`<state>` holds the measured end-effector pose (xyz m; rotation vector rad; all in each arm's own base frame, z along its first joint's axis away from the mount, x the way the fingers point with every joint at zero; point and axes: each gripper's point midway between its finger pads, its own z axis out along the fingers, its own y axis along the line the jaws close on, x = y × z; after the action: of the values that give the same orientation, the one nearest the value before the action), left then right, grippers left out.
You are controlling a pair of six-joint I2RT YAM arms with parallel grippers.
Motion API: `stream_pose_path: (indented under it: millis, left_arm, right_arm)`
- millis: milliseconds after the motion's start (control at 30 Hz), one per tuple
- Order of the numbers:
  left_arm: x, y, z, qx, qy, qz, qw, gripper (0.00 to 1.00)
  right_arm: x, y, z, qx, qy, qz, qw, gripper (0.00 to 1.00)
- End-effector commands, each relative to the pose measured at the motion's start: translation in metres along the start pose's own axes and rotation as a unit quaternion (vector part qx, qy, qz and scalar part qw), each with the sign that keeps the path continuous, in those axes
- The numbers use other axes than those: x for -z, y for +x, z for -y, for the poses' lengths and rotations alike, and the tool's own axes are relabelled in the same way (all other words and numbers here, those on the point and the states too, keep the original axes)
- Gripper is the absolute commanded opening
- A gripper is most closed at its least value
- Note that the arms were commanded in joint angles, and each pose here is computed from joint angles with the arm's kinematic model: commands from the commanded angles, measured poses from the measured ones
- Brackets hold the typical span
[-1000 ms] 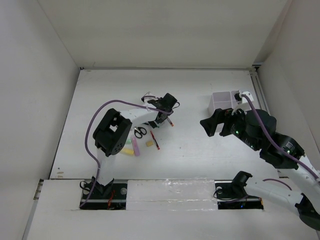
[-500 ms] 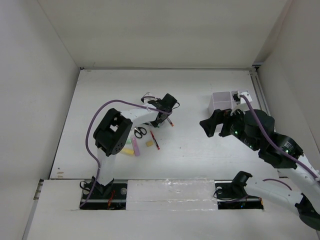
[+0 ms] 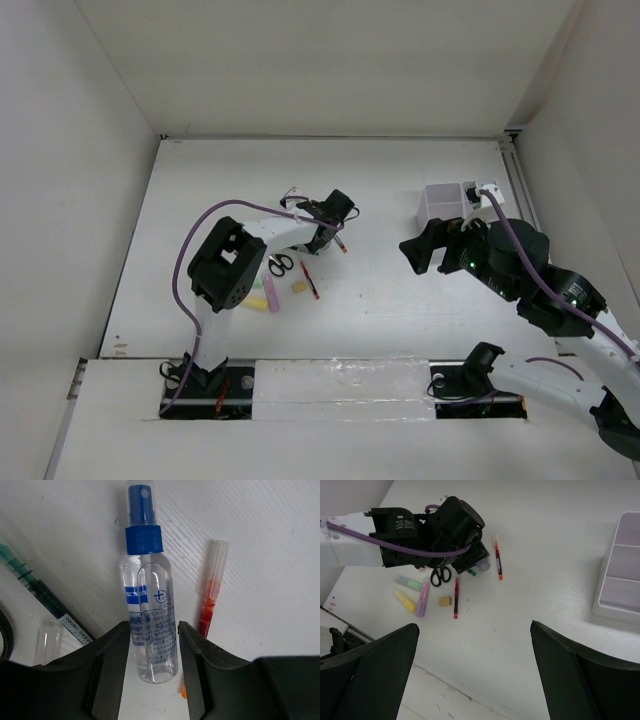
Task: Sort the stationery into containers
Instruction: Pick up the stationery from the center of the board.
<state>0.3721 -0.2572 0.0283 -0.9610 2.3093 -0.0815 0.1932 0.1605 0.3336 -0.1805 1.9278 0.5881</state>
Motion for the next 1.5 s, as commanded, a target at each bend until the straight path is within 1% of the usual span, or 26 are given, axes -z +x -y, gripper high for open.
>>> stream_pose_path:
  millis: [0,133,167,267,300,333,433,567,667,733,867,900,967,1000,1033,1067,1133,1167,1200,1233,1267,1300,1333,1367,1400,1467]
  left_arm:
    - [-0.013,0.014,-0.034,-0.013,-0.059,-0.006,0.998,0.4]
    - [-0.023,0.024,-0.044,-0.028,-0.084,-0.016,0.996,0.34]
    - [-0.027,0.022,-0.047,-0.026,-0.09,-0.016,0.995,0.26]
    - [-0.031,0.031,-0.054,-0.034,-0.097,-0.03,0.994,0.14]
    - [-0.032,0.034,-0.055,-0.033,-0.095,-0.035,0.994,0.04]
    - [-0.031,0.033,-0.054,-0.03,-0.09,-0.035,0.995,0.0]
    - [-0.023,0.03,-0.052,-0.032,-0.081,-0.039,0.995,0.0]
    - [-0.003,0.006,-0.043,-0.042,-0.06,-0.012,0.997,0.0]
    - [0.024,-0.026,-0.019,-0.055,-0.008,0.024,0.998,0.0]
    - [0.042,-0.045,-0.007,-0.067,0.02,0.056,0.996,0.0]
    - [0.09,-0.083,0.013,-0.104,0.1,0.095,0.985,0.0]
    - [0.095,-0.088,0.014,-0.138,0.115,0.108,0.978,0.0]
    - [0.11,-0.093,0.019,-0.161,0.147,0.109,0.97,0.0]
    - [0.129,-0.103,0.029,-0.161,0.187,0.122,0.962,0.0]
    - [0.13,-0.102,0.023,-0.191,0.19,0.125,0.955,0.0]
    - [0.137,-0.104,0.023,-0.196,0.204,0.128,0.951,0.0]
    - [0.157,-0.108,0.026,-0.202,0.265,0.145,0.932,0.0]
    - [0.165,-0.109,0.025,-0.229,0.29,0.156,0.916,0.0]
    - [0.193,-0.107,0.03,-0.236,0.355,0.151,0.892,0.0]
    - [0.211,-0.111,0.037,-0.228,0.4,0.17,0.871,0.0]
    - [0.207,-0.1,0.027,-0.241,0.412,0.163,0.864,0.0]
    - [0.218,-0.093,0.026,-0.261,0.446,0.16,0.841,0.0]
    - [0.235,-0.097,0.024,-0.257,0.471,0.171,0.826,0.0]
    - [0.246,-0.087,0.025,-0.27,0.499,0.158,0.808,0.0]
    - [0.246,-0.087,0.022,-0.272,0.501,0.163,0.805,0.0]
    - [0.27,-0.08,0.025,-0.283,0.554,0.161,0.766,0.0]
  right_arm:
    - [0.001,-0.006,-0.003,-0.006,-0.008,0.011,1.0,1.0]
    - [0.004,-0.008,-0.003,-0.008,-0.009,0.015,1.0,1.0]
    - [0.004,-0.008,-0.003,-0.008,-0.009,0.015,1.0,1.0]
    - [0.004,-0.008,-0.003,-0.008,-0.009,0.015,1.0,1.0]
    - [0.004,-0.008,-0.003,-0.008,-0.009,0.015,1.0,1.0]
    - [0.004,-0.008,-0.003,-0.008,-0.009,0.015,1.0,1.0]
    - [0.003,-0.01,-0.002,-0.009,-0.006,0.021,1.0,1.0]
    - [0.009,-0.019,-0.005,-0.027,-0.018,0.044,0.999,1.0]
    - [0.012,-0.024,-0.006,-0.043,-0.033,0.071,0.996,1.0]
    - [0.023,-0.038,-0.009,-0.055,-0.052,0.112,0.991,1.0]
    - [0.028,-0.053,-0.008,-0.074,-0.059,0.144,0.985,1.0]
    - [0.028,-0.056,-0.007,-0.082,-0.056,0.15,0.984,1.0]
    - [0.03,-0.065,-0.006,-0.102,-0.054,0.168,0.979,1.0]
    - [0.026,-0.068,-0.004,-0.103,-0.047,0.172,0.979,1.0]
    - [0.018,-0.071,-0.004,-0.11,-0.042,0.168,0.979,1.0]
    - [0.011,-0.073,-0.006,-0.119,-0.042,0.167,0.978,1.0]
    - [-0.002,-0.081,-0.01,-0.123,-0.05,0.16,0.978,1.0]
    - [-0.024,-0.075,-0.011,-0.125,-0.048,0.136,0.982,1.0]
    - [-0.03,-0.084,-0.013,-0.131,-0.057,0.142,0.979,1.0]
    - [-0.036,-0.088,-0.012,-0.138,-0.064,0.14,0.978,0.98]
    - [-0.045,-0.09,-0.013,-0.142,-0.073,0.138,0.977,0.98]
    - [-0.047,-0.103,-0.019,-0.145,-0.097,0.159,0.972,0.98]
    - [-0.05,-0.104,-0.025,-0.138,-0.124,0.152,0.971,0.98]
    - [-0.064,-0.102,-0.028,-0.15,-0.134,0.134,0.97,0.98]
    - [-0.07,-0.102,-0.032,-0.148,-0.145,0.123,0.97,0.98]
    - [-0.082,-0.094,-0.045,-0.149,-0.174,0.096,0.969,0.98]
